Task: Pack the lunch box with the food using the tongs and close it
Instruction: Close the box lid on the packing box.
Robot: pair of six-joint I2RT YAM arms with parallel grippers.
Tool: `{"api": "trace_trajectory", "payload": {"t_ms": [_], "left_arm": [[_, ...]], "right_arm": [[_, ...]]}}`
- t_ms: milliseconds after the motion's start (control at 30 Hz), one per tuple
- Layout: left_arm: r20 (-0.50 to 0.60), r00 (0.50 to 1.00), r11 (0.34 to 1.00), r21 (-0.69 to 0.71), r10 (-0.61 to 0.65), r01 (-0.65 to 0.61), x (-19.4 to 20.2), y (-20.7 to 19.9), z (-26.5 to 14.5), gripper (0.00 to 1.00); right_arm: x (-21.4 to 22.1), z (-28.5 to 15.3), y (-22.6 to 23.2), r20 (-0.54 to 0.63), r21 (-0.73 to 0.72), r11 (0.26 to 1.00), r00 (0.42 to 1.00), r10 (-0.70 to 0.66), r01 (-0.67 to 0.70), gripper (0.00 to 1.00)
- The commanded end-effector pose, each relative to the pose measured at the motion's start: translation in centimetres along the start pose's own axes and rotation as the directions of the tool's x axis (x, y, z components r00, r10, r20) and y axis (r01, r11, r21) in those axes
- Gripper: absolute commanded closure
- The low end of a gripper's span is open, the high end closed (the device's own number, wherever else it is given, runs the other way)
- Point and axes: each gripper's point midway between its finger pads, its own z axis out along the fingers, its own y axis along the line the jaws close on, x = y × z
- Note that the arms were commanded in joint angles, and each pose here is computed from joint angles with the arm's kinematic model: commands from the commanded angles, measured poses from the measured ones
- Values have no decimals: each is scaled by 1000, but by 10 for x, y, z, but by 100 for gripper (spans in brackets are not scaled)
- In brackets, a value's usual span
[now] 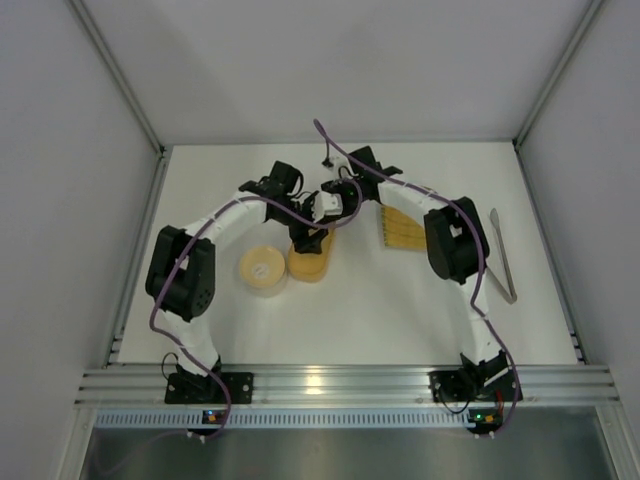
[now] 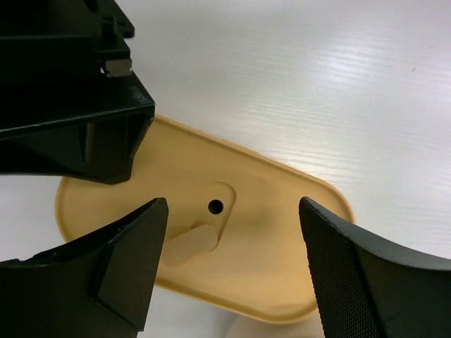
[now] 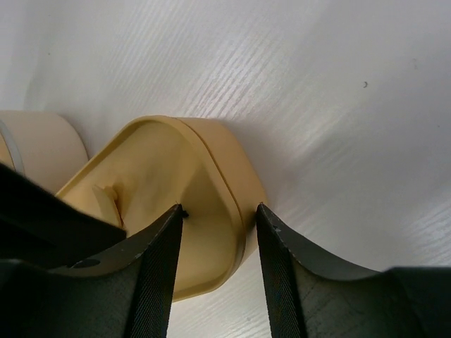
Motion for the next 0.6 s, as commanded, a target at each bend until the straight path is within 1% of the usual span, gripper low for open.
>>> {"api": "trace_trajectory", "payload": {"t_ms": [0,33,133,167,233,267,300,333,367,433,467,533,567], "left_arm": [[181,983,996,-88,45,-29,-61,-5,-47,20],[217,974,992,-115,69,-45,-75,-7,-62,19],[280,959,991,-137,39,0,-95,-8,-89,20],[304,953,991,-127,-10,51,-97,-7,-96,20],[344,938,987,-136,-31,83,-106,-6,-112,19],[369,926,982,-133,-74,132,-106,-2,-122,19],[389,917,977,-145,-88,155,-109,-1,-132,19],[405,907,971,-148,-114,188,-109,2,-139,19],[438,884,954,-158,-165,256,-106,12,-152,19],[471,857,934,-164,-210,318,-103,15,-168,19],[486,834,910,-165,-259,379,-95,22,-177,19],[511,807,887,-164,-297,431,-90,21,-191,20],[521,793,870,-175,-316,461,-78,25,-197,20]], "right_arm": [[27,16,12,-109,-62,997,993,-41,35,56],[28,17,11,-114,-65,997,993,-43,36,56],[34,22,8,-126,-84,994,989,-73,63,57],[35,23,10,-127,-95,993,989,-78,66,57],[36,24,11,-130,-110,992,988,-83,69,57],[35,24,11,-127,-117,990,988,-92,77,57],[36,25,14,-128,-130,988,987,-101,84,57],[34,24,16,-124,-137,986,986,-110,93,58],[34,24,15,-119,-144,983,985,-128,110,58],[35,24,18,-118,-160,978,981,-151,131,58],[34,24,19,-114,-167,974,979,-170,150,58],[36,25,22,-123,-184,970,976,-182,157,59],[37,26,23,-125,-191,968,974,-189,163,59]]}}
